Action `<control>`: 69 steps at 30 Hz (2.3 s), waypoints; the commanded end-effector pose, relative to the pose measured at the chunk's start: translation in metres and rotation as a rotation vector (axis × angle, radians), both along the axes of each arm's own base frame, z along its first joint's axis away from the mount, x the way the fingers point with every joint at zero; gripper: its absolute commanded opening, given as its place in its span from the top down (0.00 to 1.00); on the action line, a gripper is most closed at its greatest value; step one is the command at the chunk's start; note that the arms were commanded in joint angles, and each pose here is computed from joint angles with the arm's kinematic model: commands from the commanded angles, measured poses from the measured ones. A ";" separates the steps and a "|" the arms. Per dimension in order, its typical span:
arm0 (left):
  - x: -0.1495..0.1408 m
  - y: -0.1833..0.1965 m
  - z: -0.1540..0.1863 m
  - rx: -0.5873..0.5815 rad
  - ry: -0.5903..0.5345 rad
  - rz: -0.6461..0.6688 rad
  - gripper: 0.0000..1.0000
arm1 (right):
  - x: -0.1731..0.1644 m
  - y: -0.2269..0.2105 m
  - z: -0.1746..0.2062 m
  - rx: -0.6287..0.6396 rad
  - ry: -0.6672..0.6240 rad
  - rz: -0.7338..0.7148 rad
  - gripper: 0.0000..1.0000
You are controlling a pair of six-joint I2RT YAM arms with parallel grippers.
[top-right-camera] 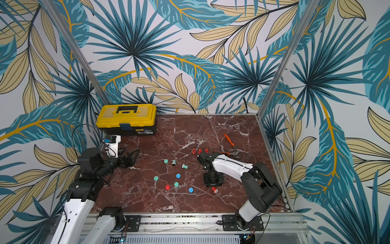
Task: Close the stamp cap
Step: Pick up the stamp from the center of the board.
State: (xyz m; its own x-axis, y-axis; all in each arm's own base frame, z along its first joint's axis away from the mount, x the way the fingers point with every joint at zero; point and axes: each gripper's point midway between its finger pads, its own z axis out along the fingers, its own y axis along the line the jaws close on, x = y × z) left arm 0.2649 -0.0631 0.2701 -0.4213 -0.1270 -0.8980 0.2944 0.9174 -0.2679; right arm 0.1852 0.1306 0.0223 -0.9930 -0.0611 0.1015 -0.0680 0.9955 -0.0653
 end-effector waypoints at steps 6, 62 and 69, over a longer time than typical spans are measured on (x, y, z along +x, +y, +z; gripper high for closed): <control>0.000 0.003 0.001 -0.007 -0.014 0.014 0.12 | -0.014 -0.007 -0.013 -0.052 0.054 -0.005 0.63; -0.046 -0.170 0.125 -0.176 -0.487 -0.466 0.25 | 0.087 0.174 0.371 1.492 -0.914 -0.367 0.94; -0.041 -0.182 0.132 -0.191 -0.513 -0.484 0.33 | 0.078 0.191 0.371 1.506 -0.882 -0.345 0.94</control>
State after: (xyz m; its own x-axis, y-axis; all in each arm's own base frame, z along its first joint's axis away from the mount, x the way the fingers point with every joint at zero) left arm 0.2250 -0.2473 0.3669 -0.0871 -0.1458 -0.9855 0.7826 0.6021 -0.1582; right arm 0.2620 0.3177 0.3860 -0.7121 0.5946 -0.3735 -0.3094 0.2117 0.9271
